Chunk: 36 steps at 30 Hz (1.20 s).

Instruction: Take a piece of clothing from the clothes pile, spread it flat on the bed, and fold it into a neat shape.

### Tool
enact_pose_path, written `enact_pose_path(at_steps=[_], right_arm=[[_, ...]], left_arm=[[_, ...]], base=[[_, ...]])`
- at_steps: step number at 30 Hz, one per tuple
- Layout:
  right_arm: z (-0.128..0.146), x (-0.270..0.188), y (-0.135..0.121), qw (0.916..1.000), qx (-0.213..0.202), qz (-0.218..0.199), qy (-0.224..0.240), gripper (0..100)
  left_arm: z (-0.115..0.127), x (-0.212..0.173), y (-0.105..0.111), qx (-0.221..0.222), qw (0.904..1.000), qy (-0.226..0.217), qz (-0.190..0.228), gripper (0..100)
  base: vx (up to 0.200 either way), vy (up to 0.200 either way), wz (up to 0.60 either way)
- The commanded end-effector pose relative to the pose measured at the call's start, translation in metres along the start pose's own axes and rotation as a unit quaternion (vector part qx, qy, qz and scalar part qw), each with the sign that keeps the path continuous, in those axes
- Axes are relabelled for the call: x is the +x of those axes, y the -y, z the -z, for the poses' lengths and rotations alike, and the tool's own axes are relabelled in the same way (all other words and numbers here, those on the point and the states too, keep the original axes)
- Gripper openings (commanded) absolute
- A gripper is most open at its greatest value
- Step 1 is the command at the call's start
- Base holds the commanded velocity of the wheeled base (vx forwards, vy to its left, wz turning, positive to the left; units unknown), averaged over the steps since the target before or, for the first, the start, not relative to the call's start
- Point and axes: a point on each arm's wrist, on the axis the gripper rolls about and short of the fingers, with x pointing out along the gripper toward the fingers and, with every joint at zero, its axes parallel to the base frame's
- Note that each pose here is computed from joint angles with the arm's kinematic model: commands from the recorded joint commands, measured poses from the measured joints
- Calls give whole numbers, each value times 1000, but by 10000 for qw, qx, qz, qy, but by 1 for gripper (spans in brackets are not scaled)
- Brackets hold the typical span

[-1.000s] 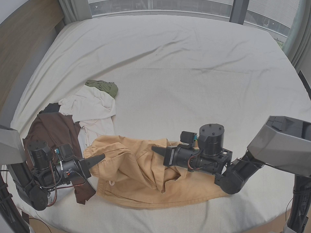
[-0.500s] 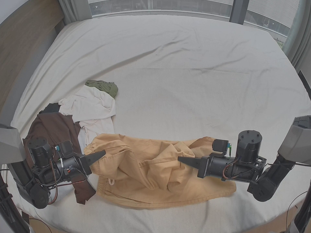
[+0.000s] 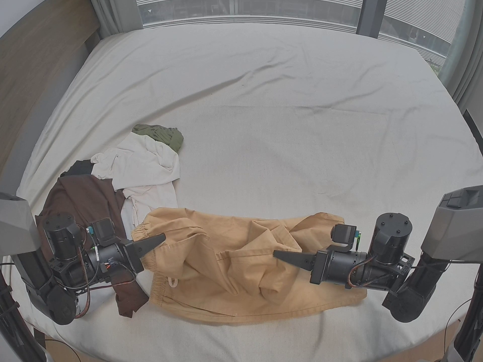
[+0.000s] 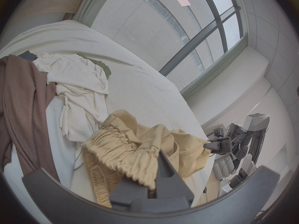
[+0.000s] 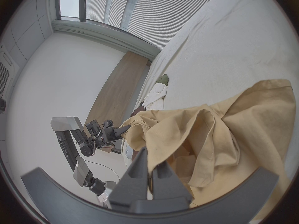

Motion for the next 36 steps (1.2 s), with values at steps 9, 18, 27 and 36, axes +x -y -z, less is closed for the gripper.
enact_pose_path(at_steps=[9, 18, 27, 36], right_arm=[[-2, 16, -6, 9996, -122, -250, 24, 100], [1, 22, -4, 9996, -115, -260, -12, 100], [1, 27, -3, 9995, -133, -288, -1, 0], [3, 25, -1, 9996, -129, -233, -34, 0]], left_arm=[[0, 0, 0, 3, 10000, -5, 13, 0], [0, 1, 0, -4, 10000, -5, 13, 0], [0, 1, 0, 2, 10000, 11, 11, 0], [-3, 2, 1, 37, 10000, 67, 42, 0]], base=[[0, 0, 0], [0, 0, 0], [0, 0, 0], [0, 0, 0]])
